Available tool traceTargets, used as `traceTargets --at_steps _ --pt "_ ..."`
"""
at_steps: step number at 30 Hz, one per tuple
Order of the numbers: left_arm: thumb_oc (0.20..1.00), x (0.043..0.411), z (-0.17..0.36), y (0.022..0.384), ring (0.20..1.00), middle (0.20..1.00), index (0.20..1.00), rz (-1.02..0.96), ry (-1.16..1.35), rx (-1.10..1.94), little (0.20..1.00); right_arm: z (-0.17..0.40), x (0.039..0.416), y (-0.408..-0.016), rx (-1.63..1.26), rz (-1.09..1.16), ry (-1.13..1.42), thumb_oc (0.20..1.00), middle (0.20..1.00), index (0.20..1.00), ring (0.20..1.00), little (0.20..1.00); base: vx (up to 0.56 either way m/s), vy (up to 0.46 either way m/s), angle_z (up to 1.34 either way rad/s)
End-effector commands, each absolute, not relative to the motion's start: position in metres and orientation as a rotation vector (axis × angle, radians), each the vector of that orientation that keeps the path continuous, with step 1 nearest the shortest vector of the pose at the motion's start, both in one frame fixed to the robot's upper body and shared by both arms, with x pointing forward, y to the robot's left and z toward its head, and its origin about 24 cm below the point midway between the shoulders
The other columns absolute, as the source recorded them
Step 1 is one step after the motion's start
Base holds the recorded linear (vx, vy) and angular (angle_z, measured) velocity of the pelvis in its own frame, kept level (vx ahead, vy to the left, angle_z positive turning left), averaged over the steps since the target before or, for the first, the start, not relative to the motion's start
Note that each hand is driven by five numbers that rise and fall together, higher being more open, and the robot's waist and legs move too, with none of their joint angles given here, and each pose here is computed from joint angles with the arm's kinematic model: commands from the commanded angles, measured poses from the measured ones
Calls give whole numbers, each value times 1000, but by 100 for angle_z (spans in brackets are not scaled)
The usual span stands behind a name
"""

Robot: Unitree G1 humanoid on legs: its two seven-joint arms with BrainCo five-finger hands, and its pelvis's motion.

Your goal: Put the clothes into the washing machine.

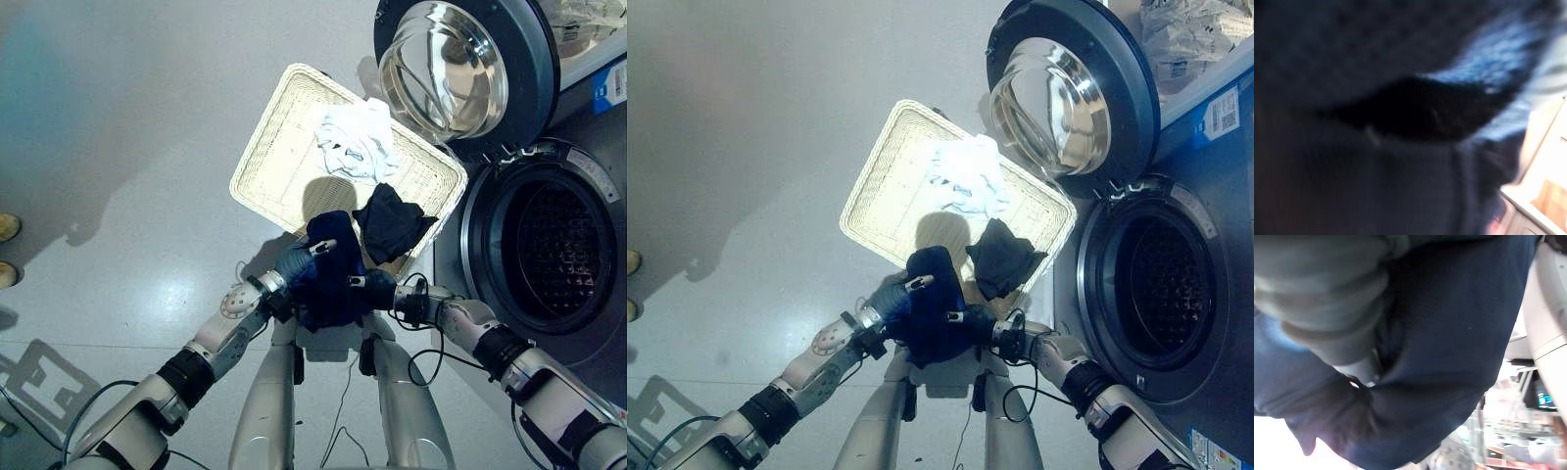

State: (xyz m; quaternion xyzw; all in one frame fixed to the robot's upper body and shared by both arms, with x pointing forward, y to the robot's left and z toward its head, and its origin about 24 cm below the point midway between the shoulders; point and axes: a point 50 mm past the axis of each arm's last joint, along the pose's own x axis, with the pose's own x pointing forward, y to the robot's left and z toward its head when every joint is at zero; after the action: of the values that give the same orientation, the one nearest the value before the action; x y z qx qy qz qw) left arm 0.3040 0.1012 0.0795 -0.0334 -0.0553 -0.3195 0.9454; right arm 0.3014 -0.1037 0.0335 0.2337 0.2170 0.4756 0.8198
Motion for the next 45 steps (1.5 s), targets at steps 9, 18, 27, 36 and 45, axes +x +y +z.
traceTargets --at_steps 9,18,27,36,45 --pt "1000 323 106 113 1000 1000 1000 -249 -325 298 1000 37 282 -60 714 1140 407 200 200 200 200 200 0 -16 -6" --pt "1000 345 98 177 1000 1000 1000 230 -212 562 1000 42 304 -100 968 923 261 200 200 200 200 200 10 -32 -6" --pt "1000 342 62 238 1000 1000 1000 464 51 383 1000 70 318 -179 1246 509 -248 200 200 200 200 200 28 61 -18" --pt "1000 325 27 254 1000 1000 1000 500 167 236 1000 86 320 -271 1324 10 -565 200 200 200 200 200 29 35 -23" --pt "1000 317 13 242 1000 1000 1000 440 192 203 1000 213 288 -405 1254 -893 -989 200 200 200 200 200 53 -34 -22"
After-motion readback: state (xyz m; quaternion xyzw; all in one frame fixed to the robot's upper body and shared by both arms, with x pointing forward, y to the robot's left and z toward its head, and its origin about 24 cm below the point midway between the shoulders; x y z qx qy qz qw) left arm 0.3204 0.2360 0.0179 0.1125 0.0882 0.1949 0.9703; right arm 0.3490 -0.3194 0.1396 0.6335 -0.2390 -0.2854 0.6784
